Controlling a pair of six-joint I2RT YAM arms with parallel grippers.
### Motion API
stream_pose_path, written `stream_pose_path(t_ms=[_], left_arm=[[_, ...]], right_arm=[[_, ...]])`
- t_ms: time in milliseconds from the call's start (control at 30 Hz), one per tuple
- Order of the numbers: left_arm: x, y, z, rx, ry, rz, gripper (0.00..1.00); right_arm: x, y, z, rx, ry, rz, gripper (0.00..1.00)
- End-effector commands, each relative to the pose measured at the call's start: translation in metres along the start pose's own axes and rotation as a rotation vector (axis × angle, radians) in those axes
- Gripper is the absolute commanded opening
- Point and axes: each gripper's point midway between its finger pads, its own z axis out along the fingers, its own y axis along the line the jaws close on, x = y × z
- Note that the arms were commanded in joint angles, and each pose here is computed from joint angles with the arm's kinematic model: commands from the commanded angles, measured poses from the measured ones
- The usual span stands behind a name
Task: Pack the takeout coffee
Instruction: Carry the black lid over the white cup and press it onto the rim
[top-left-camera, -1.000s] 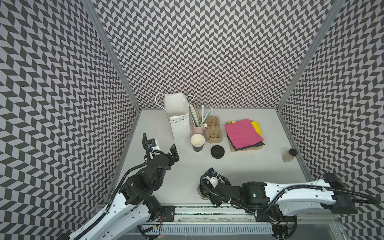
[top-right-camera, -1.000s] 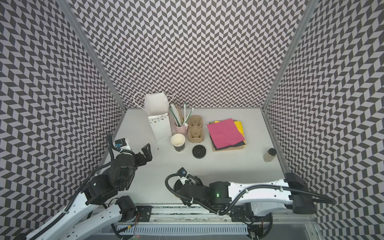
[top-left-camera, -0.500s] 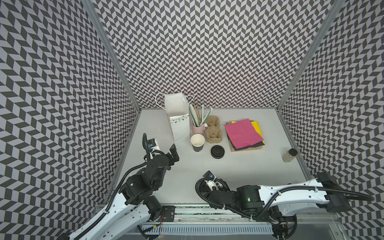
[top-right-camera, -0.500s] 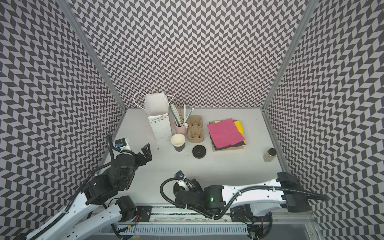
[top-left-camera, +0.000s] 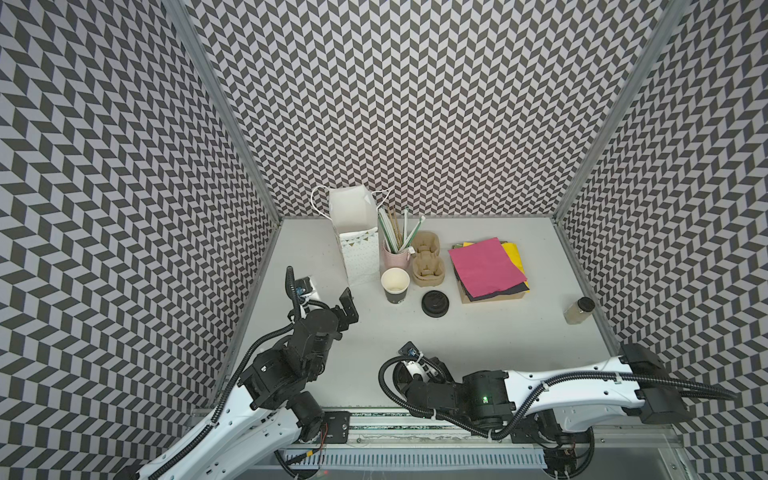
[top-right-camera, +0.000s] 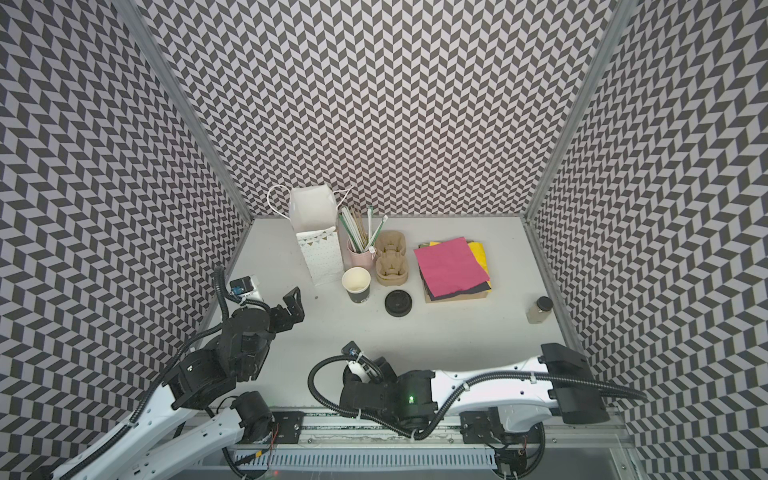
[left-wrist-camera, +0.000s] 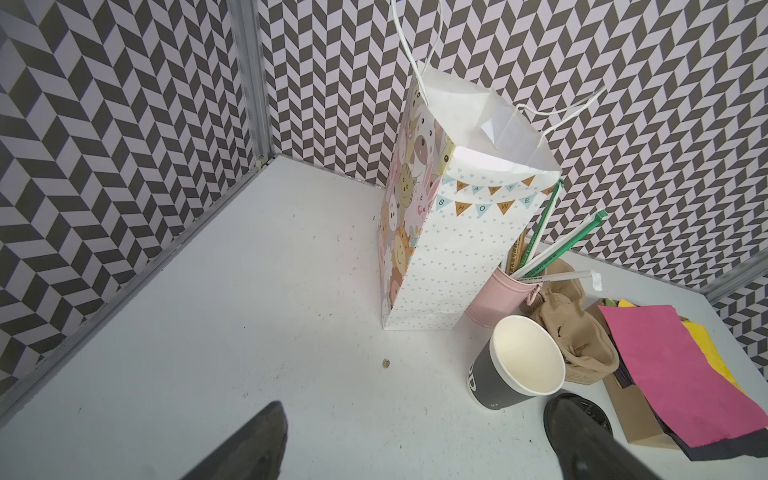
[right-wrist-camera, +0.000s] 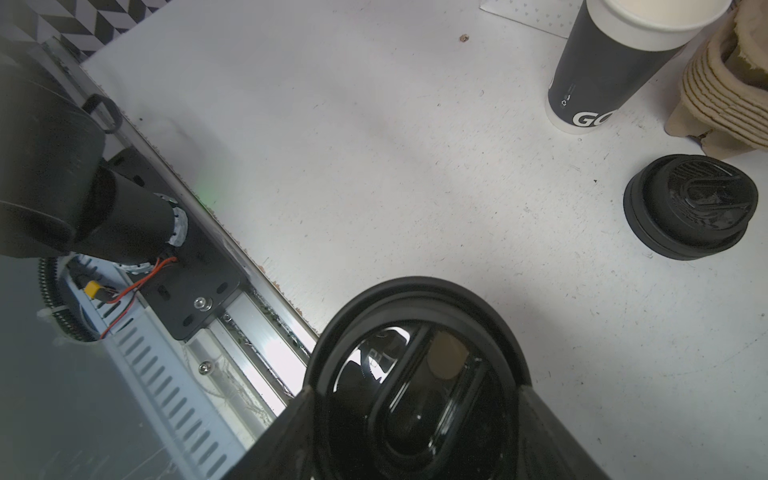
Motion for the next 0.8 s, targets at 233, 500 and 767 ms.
stream_pose_path(t_ms=[233,500,767], left_arm=[[-0.008,0.005,-0.003,-0.024,-0.018,-0.025,1.0],[-0.007,0.004,-0.003,-0.02,-0.013,-0.022,1.0],[-0.003,-0.001,-0.001,-0.004,0.011,-0.009,1.0]], right_arm=[[0.005,-0.005,0.008,0.075,0.015,-0.002,0.57],[0.022,0.001,0.018,0.038,0.074,-0.002,0.56],[0.048,0.0,0.028,0.015,0.183,0.006,0.55]])
